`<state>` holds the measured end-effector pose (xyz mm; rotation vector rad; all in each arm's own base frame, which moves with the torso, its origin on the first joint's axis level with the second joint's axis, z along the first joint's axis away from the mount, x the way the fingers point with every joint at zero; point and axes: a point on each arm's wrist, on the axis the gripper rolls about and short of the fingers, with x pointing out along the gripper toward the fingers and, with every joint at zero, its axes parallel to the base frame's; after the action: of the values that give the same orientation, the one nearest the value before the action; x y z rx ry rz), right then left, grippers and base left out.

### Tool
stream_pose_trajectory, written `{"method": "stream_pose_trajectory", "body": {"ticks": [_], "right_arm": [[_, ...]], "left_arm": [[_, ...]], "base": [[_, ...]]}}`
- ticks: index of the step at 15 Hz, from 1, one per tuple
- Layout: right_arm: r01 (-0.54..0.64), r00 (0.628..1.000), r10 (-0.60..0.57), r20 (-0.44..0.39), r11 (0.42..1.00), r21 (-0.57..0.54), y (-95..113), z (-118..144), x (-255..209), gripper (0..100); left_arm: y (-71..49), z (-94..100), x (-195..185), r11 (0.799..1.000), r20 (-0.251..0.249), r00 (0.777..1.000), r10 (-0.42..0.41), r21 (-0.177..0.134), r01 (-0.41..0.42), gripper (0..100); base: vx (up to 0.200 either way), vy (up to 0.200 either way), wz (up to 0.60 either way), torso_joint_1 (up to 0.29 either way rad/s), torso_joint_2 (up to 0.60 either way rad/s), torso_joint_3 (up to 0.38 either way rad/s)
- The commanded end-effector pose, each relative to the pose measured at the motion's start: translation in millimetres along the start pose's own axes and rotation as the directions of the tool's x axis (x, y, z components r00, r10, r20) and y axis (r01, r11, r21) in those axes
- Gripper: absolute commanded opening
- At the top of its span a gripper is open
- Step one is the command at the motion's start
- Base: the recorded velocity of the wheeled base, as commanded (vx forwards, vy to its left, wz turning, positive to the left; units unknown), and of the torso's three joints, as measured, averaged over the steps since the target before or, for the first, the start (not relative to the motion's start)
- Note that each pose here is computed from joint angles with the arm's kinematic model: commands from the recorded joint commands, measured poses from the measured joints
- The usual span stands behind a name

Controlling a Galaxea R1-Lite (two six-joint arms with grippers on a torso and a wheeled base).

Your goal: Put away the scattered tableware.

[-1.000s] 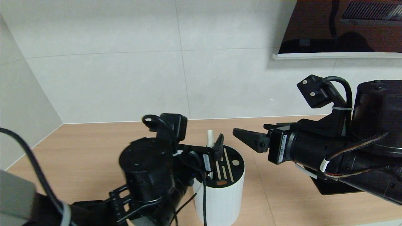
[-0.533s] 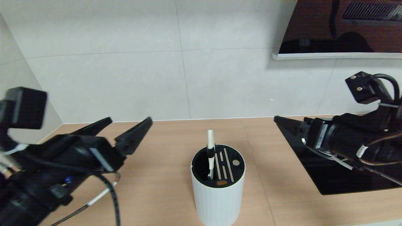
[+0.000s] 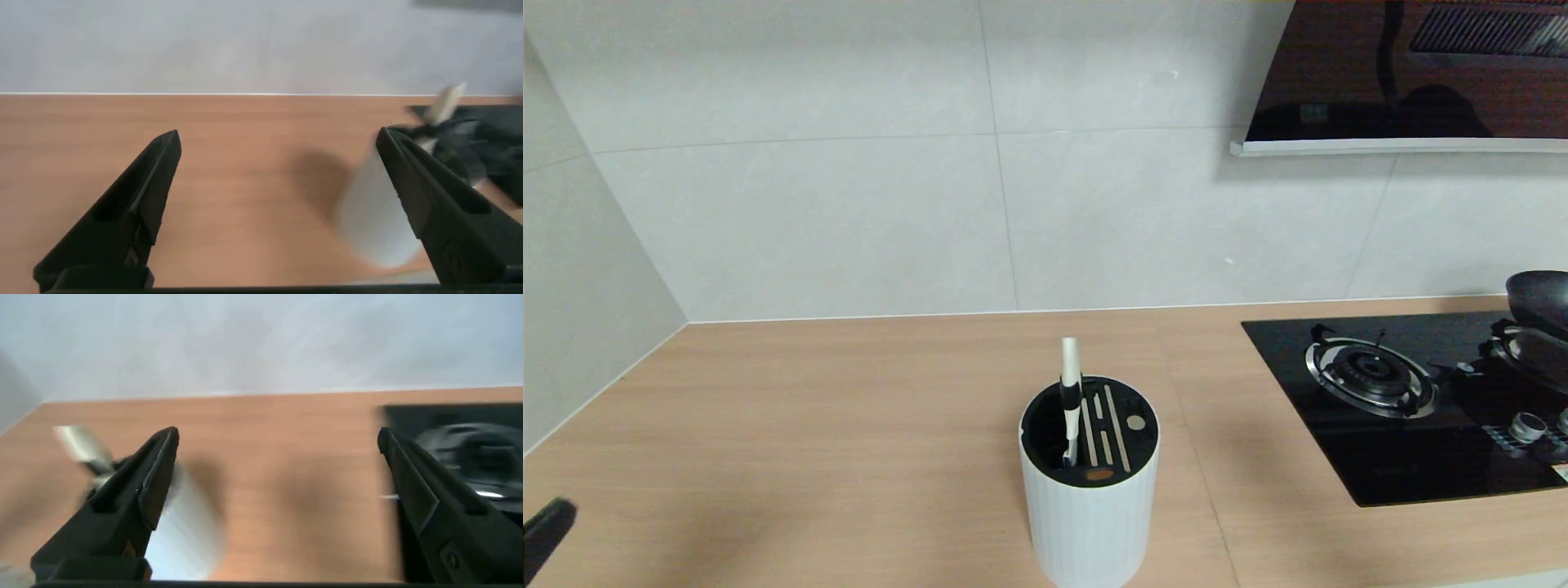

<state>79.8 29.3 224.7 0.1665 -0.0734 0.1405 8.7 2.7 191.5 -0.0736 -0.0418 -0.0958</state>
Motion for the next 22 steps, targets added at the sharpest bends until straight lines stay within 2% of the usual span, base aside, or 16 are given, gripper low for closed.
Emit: {"method": "stream_pose_trajectory", "body": {"ticks": [1, 3, 5, 7, 8, 9, 11, 12, 14, 15, 16, 17, 18, 19, 22], "right_arm": [[0.146, 0.975, -0.136, 0.175, 0.988, -0.042, -23, -2, -69, 100], [0.235, 0.951, -0.195, 0.241, 0.961, -0.148, -26, -9, -95, 100], [0.263, 0.931, -0.186, 0.313, 0.939, -0.223, -25, -24, -125, 100], [0.301, 0.919, -0.217, 0.33, 0.925, -0.232, -22, -38, -143, 100], [0.317, 0.911, -0.227, 0.344, 0.919, -0.233, -21, -44, -150, 100], [0.32, 0.916, -0.237, 0.324, 0.919, -0.232, -22, -50, -147, 100], [0.313, 0.926, -0.245, 0.287, 0.923, -0.222, -25, -60, -142, 100], [0.297, 0.946, -0.259, 0.196, 0.934, -0.201, -30, -84, -131, 100], [0.25, 0.968, -0.245, 0.056, 0.954, -0.162, -38, -122, -119, 100], [0.223, 0.975, -0.224, 0.009, 0.962, -0.157, -38, -130, -118, 100], [0.206, 0.978, -0.209, -0.008, 0.969, -0.135, -38, -131, -118, 100], [0.193, 0.979, -0.201, -0.045, 0.972, -0.137, -39, -135, -118, 100], [0.177, 0.981, -0.186, -0.057, 0.974, -0.141, -38, -135, -118, 100], [0.167, 0.983, -0.177, -0.057, 0.975, -0.145, -38, -135, -118, 100], [0.162, 0.983, -0.172, -0.056, 0.975, -0.151, -38, -135, -118, 100]], "left_arm": [[6.9, -17.1, -55, 0.993, 0.178, 0.982, 0.07, 0.085, -0.087, 100], [6.0, -19.4, -57, 0.985, 0.191, 0.975, 0.116, 0.104, -0.138, 100], [4.3, -19.8, -58, 0.973, 0.196, 0.963, 0.187, 0.099, -0.209, 100], [0.4, -26.6, -61, 0.952, 0.206, 0.943, 0.261, 0.105, -0.286, 100], [-0.9, -35.0, -66, 0.95, 0.221, 0.94, 0.262, 0.116, -0.292, 100], [-0.8, -46.4, -64, 0.945, 0.183, 0.948, 0.259, 0.153, -0.288, 100], [0.6, -55.3, -59, 0.946, 0.161, 0.949, 0.271, 0.135, -0.293, 100], [2.1, -68.6, -52, 0.95, 0.127, 0.954, 0.273, 0.12, -0.288, 100], [4.8, -92.6, -41, 0.952, 0.092, 0.959, 0.268, 0.127, -0.278, 100], [5.7, -103.8, -37, 0.954, 0.076, 0.963, 0.258, 0.14, -0.266, 100], [5.5, -108.2, -37, 0.962, 0.032, 0.971, 0.237, 0.134, -0.239, 100], [5.2, -110.9, -37, 0.97, 0.005, 0.976, 0.217, 0.113, -0.216, 100], [4.0, -112.6, -36, 0.985, -0.015, 0.987, 0.158, 0.079, -0.156, 100], [3.0, -114.9, -36, 0.992, -0.04, 0.993, 0.106, 0.076, -0.103, 100], [2.9, -114.4, -36, 0.991, -0.036, 0.994, 0.106, 0.082, -0.103, 100]], "base": [[0.0, 0.0, 0.0, 0.0, 0.0, 0.0], [0.0, 0.0, 0.0, 0.0, 0.0, 0.0], [0.0, 0.0, 0.0, 0.0, 0.0, 0.0], [0.0, 0.0, 0.0, 0.0, 0.0, 0.0], [0.0, 0.0, 0.0, 0.0, 0.0, 0.0], [0.0, 0.0, 0.0, 0.0, 0.0, 0.0], [0.0, 0.0, 0.0, 0.0, 0.0, 0.0], [0.0, 0.0, 0.0, 0.0, 0.0, 0.0], [0.0, 0.0, 0.0, 0.0, 0.0, 0.0], [0.0, 0.0, 0.0, 0.0, 0.0, 0.0], [0.0, 0.0, 0.0, 0.0, 0.0, 0.0], [0.0, 0.0, 0.0, 0.0, 0.0, 0.0], [0.0, 0.0, 0.0, 0.0, 0.0, 0.0], [0.0, 0.0, 0.0, 0.0, 0.0, 0.0], [0.0, 0.0, 0.0, 0.0, 0.0, 0.0]]}}
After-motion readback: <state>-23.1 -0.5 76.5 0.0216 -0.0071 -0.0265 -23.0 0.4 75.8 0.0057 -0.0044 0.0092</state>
